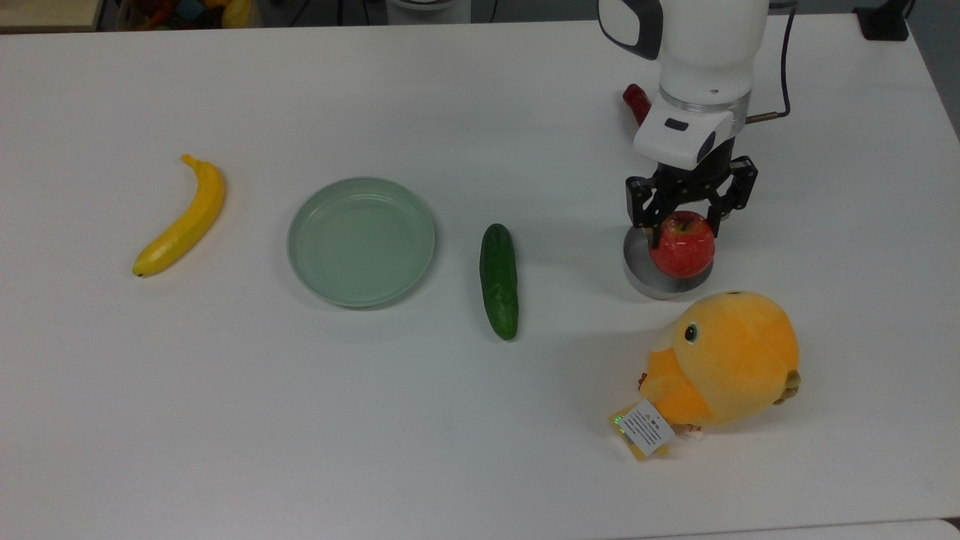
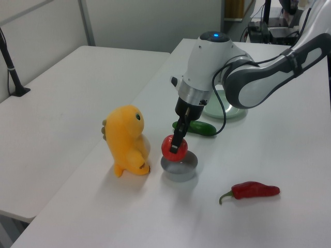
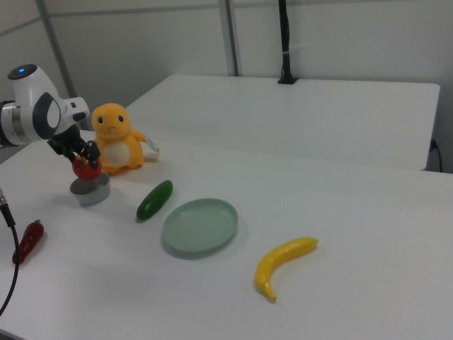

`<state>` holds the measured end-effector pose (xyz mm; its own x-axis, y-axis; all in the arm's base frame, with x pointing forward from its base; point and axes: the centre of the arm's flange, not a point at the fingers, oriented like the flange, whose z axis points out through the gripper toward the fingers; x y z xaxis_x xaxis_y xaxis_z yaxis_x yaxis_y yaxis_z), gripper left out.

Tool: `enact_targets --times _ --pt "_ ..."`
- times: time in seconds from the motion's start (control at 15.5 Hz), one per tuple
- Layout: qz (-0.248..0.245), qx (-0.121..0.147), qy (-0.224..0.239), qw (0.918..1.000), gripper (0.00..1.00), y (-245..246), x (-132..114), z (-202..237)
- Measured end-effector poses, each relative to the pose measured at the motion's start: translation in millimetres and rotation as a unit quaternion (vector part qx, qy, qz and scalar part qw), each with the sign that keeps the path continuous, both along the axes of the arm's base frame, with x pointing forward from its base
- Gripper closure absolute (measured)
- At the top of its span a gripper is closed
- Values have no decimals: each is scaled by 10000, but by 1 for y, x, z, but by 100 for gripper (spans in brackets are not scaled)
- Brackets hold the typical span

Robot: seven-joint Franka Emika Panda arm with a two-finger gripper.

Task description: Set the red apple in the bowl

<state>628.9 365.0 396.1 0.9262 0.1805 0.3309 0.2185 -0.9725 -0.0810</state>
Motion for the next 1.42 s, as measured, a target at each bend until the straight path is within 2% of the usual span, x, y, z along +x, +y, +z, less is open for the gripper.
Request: enact_targets --times 0.13,0.19,0.32,0.39,0.9,1.16,1.42 --pt "-2 23 15 10000 27 3 -2 -1" --pt "-10 36 25 10000 22 5 -3 -2" --pt "10 47 38 10000 4 9 -5 -3" --pt "19 48 42 10000 0 10 -5 -3" --pt "-99 61 42 9999 0 3 -5 10" --pt "-327 -425 694 9962 0 -35 -22 58" --pt "-368 -760 984 9916 0 -101 -50 117"
